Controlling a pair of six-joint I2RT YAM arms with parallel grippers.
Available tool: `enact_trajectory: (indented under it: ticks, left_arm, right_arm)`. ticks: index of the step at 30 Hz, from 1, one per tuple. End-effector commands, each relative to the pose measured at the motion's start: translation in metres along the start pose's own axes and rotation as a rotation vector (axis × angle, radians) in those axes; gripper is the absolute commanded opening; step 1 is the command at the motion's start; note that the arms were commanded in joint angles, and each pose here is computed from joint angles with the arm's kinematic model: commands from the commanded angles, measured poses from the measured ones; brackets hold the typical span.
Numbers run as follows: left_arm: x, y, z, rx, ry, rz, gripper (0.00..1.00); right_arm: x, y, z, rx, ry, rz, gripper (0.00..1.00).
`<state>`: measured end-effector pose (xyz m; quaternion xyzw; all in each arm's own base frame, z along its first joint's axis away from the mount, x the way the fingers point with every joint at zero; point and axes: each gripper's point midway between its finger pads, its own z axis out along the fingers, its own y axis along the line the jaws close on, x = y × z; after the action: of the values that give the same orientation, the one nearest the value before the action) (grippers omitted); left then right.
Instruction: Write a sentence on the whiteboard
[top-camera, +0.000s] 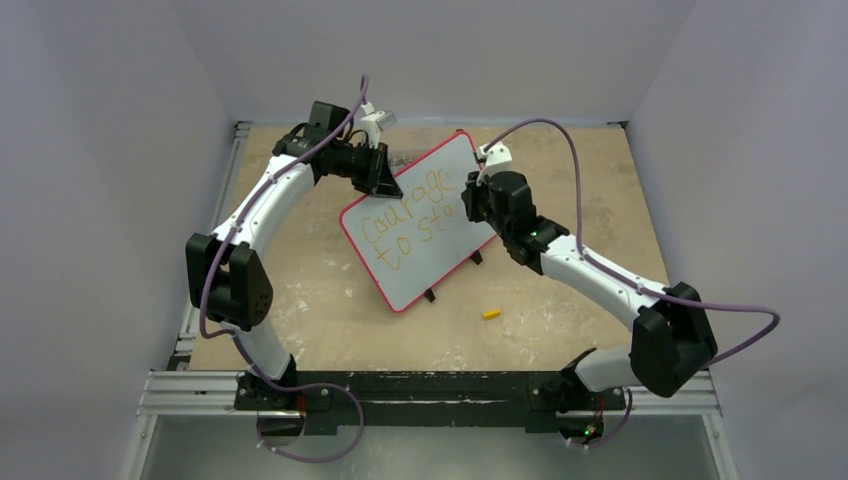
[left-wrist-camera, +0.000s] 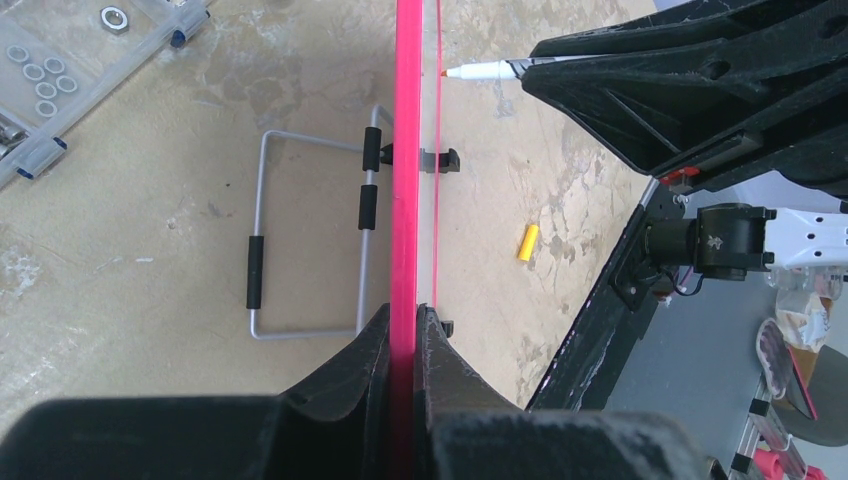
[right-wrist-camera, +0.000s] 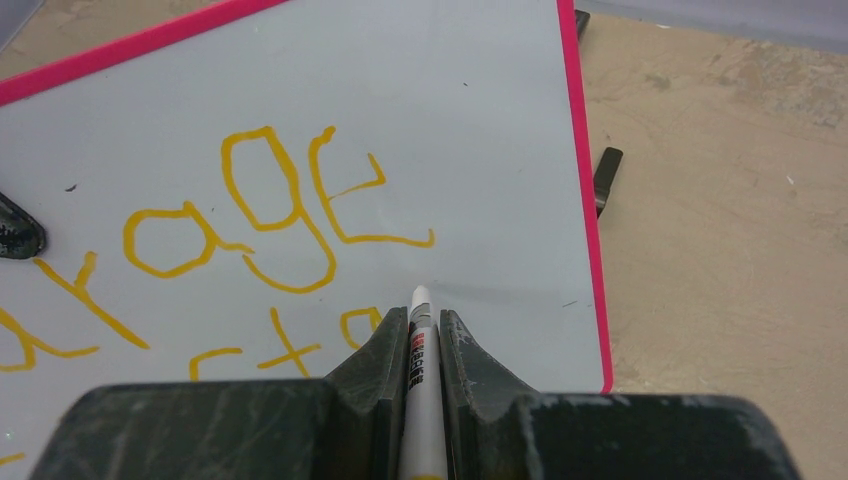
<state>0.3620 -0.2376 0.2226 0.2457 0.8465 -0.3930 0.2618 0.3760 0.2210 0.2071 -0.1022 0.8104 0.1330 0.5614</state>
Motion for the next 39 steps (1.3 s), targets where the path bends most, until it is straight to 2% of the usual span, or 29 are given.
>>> enact_trajectory:
  ticks: [1, 21, 39]
  left_arm:
    - [0.019, -0.003, -0.003, -0.036, 0.059, 0.008, 0.00]
    - [0.018, -0.005, -0.005, -0.036, 0.057, 0.012, 0.00]
    - [0.019, -0.004, -0.005, -0.044, 0.061, 0.014, 0.00]
  right_arm:
    - [-0.029, 0.004, 0.006, -0.014, -0.079, 0.014, 0.00]
    - [0.022, 0.001, 0.006, -0.030, 0.011, 0.039, 0.00]
    - [-0.011, 0.008, 0.011, -0.039, -0.042, 0.041, 0.00]
